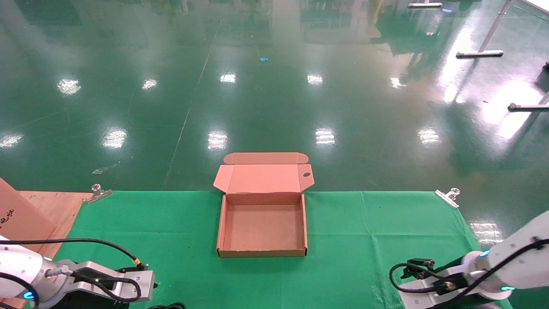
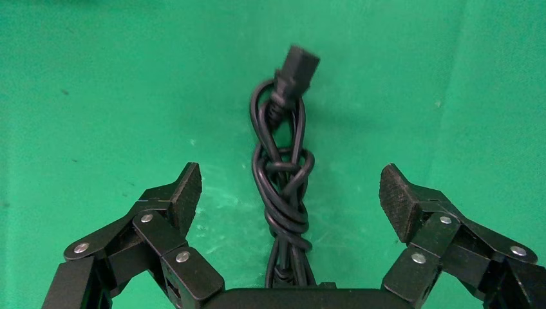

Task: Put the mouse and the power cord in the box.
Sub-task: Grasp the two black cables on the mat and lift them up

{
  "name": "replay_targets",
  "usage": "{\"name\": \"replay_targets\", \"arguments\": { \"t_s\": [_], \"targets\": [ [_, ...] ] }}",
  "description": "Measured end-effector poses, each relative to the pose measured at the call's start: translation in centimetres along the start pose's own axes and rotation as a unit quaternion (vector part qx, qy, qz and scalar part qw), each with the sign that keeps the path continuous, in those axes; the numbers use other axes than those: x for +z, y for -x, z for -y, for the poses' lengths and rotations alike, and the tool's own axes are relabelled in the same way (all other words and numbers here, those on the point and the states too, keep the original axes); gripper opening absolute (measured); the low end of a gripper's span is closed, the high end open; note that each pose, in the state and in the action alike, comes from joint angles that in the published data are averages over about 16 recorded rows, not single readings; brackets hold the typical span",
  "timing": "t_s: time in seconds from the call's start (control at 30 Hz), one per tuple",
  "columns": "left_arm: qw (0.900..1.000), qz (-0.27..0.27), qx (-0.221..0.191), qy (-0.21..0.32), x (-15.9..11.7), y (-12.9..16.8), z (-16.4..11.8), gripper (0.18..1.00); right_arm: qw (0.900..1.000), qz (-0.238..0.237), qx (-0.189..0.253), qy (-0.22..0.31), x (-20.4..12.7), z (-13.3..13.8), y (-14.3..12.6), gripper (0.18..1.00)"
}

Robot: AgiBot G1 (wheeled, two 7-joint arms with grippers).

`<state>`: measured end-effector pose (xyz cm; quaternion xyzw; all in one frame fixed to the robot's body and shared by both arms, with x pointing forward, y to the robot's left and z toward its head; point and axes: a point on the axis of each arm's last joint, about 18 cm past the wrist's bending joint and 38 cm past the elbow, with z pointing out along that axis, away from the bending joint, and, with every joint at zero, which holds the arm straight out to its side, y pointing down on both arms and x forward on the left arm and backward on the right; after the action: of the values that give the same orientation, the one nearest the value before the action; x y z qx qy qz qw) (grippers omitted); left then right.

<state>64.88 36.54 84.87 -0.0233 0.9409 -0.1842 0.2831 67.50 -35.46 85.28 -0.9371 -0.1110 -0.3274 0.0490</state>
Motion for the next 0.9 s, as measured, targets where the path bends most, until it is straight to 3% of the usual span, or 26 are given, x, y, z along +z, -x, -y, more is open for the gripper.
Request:
{"name": "replay_targets", "arguments": {
  "t_s": [0.47,0.9],
  "targets": [
    [0.9994,0.010,-0.013,0.032,2.9,0.6,-2.1,1.001,1.000,0.015,0.000,0.000,3.0,-0.5,-0.2,1.001],
    [0.9992,0.017,-0.023,0.027,3.1,0.6,-3.2,0.980,1.000,0.020,-0.002,-0.002,3.2,-1.1,-0.2,0.973]
  ]
}}
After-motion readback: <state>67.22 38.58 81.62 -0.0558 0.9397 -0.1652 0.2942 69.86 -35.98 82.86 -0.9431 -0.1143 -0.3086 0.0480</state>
